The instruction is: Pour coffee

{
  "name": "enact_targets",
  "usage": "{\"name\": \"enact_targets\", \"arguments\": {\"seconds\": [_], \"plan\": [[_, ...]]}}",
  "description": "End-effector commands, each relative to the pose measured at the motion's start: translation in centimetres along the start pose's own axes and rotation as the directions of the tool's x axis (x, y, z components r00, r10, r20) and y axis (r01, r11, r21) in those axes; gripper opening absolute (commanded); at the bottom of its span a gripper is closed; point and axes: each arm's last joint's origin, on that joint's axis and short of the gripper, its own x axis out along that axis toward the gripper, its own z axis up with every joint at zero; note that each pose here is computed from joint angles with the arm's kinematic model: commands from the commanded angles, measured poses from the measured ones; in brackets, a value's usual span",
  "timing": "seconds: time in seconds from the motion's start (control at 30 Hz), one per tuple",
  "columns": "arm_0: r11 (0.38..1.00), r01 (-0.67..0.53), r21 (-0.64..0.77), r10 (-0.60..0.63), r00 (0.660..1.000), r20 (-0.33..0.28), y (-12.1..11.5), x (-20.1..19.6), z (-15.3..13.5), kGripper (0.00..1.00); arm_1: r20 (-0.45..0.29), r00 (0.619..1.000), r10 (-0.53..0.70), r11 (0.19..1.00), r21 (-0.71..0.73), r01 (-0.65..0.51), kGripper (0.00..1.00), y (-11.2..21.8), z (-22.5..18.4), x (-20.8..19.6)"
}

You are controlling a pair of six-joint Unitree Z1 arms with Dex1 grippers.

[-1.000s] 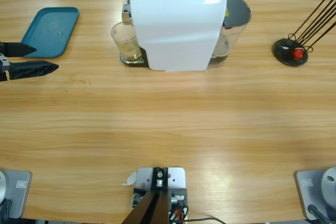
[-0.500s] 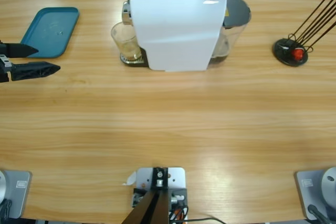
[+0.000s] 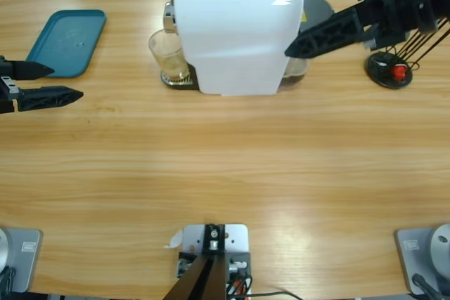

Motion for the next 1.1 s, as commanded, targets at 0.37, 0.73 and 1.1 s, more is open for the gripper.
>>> {"name": "enact_targets", "arguments": {"seconds": [0.37,0.73,1.1], "plan": [[1.0,0.012,-0.009,-0.013,0.998,-0.059,0.2,1.4,-0.9,0.991,-0.037,0.998,-0.048,0.996,0.071,0.05,0.866,1.2,5.5,-3.6],[1.0,0.016,-0.01,-0.016,0.998,-0.061,0.1,1.4,-0.9,0.996,-0.085,0.995,-0.055,0.989,0.129,0.066,0.0,-1.4,13.4,0.5],[1.0,0.012,-0.011,-0.013,0.998,-0.061,0.1,1.4,-0.9,0.996,-0.145,0.972,-0.186,0.977,0.078,0.199,0.0,-3.2,13.4,2.4]]}}
